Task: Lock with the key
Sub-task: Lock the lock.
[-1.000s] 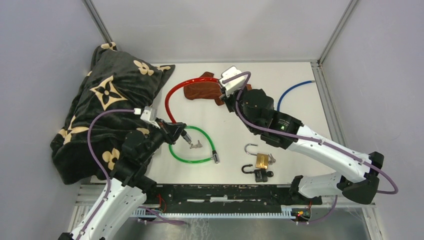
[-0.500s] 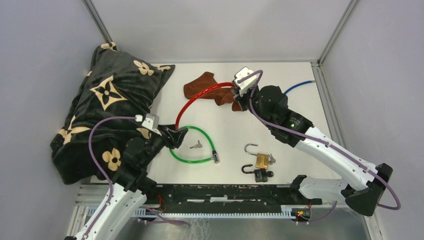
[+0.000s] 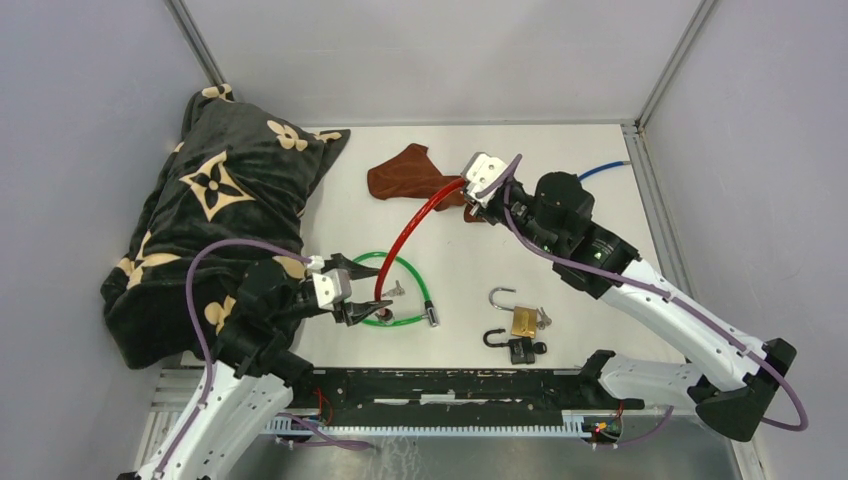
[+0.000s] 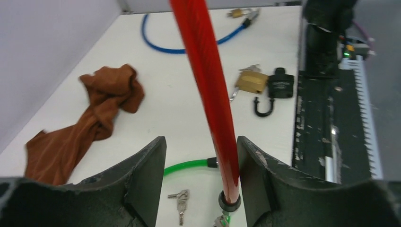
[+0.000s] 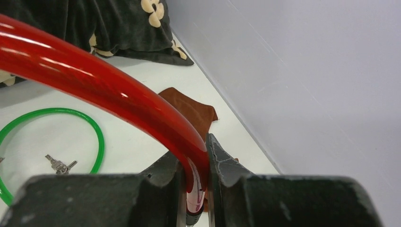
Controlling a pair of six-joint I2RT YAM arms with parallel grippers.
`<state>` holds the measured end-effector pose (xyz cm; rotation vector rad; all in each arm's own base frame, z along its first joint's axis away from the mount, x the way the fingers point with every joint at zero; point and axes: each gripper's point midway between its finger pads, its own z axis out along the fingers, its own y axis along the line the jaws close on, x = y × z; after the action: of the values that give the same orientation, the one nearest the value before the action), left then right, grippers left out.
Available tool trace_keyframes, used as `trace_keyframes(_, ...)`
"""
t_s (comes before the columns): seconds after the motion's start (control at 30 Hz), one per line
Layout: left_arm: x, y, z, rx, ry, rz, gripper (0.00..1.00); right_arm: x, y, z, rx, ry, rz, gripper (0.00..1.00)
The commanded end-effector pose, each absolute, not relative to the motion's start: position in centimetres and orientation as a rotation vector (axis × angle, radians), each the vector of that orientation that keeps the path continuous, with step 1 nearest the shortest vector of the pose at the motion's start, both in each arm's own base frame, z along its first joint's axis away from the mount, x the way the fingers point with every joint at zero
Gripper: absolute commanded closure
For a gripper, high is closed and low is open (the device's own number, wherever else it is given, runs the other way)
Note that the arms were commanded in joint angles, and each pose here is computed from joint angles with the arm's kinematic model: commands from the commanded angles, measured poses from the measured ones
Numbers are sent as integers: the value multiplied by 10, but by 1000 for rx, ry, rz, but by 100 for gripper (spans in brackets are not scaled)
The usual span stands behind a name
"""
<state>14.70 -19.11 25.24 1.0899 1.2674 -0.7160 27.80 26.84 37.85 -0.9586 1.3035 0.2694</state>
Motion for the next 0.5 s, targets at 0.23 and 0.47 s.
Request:
trace_keyframes(0.23, 115, -215, 245, 1423, 1142, -931, 46, 267, 290, 439, -1038, 1092, 321, 100)
trace_keyframes(0.47, 102, -218, 219, 1578, 1032, -940, 40, 264, 299, 448, -1062, 1063, 362, 100)
